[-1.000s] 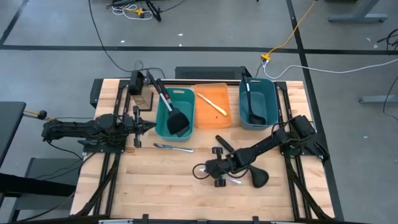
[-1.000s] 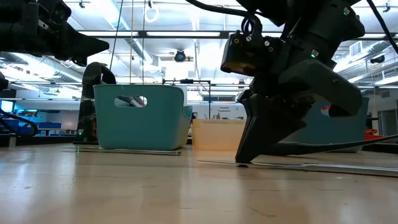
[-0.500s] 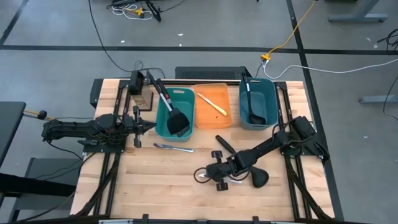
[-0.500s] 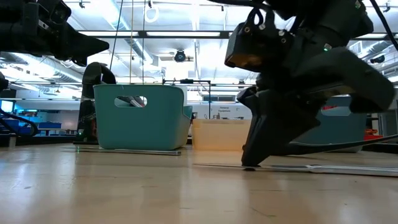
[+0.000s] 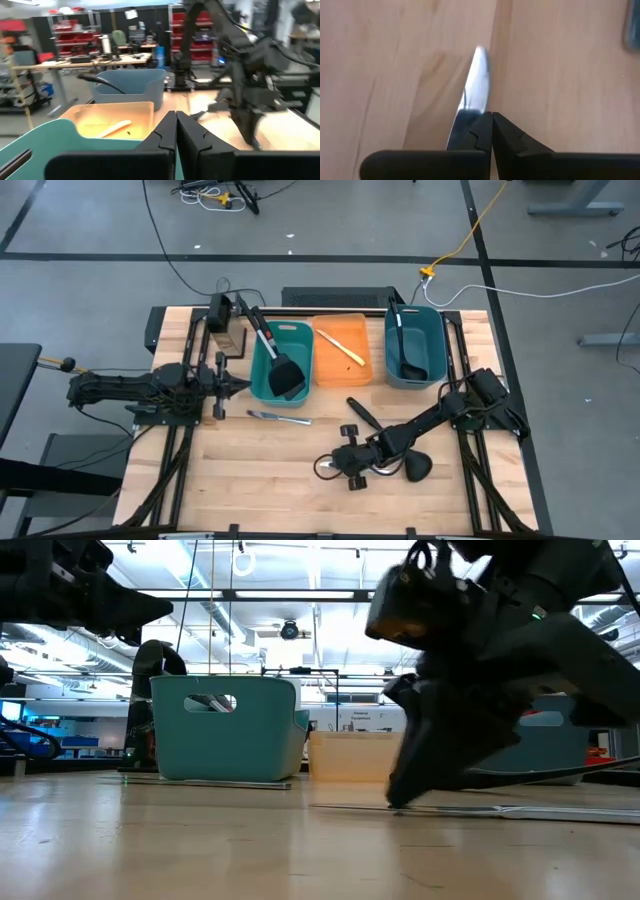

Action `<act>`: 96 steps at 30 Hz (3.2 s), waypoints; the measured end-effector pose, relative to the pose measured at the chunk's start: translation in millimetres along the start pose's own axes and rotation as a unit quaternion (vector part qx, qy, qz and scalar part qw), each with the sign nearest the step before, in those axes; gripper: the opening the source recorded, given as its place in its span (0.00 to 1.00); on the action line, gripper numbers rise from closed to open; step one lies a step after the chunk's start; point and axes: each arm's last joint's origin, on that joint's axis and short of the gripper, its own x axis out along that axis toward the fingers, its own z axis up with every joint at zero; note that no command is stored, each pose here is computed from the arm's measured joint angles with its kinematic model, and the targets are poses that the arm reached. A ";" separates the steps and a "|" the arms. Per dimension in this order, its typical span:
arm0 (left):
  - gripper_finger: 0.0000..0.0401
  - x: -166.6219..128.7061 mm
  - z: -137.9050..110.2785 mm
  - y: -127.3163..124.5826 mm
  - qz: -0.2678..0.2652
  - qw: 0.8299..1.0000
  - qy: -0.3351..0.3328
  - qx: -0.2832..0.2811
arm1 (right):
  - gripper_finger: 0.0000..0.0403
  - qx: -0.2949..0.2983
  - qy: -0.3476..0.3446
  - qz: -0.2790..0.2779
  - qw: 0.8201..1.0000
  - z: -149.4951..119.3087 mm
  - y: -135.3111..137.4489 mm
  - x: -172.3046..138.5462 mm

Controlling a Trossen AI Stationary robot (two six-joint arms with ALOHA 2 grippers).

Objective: Pick & Place Kitchen Items
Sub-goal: Put the right silver table knife into the orange bin

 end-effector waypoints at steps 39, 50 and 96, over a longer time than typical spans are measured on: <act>0.00 209.5 -25.0 -171.8 -0.166 0.949 0.246 0.107 | 0.10 0.167 0.075 0.038 0.982 -39.3 28.2 -107.9; 0.00 216.4 -72.4 -184.5 -0.163 0.936 0.293 0.111 | 0.48 0.178 0.123 0.048 0.975 -48.1 36.4 -94.0; 0.01 208.0 -79.6 -188.2 -0.220 0.908 0.329 0.138 | 0.23 0.090 0.149 -0.003 0.985 -64.4 38.4 -40.5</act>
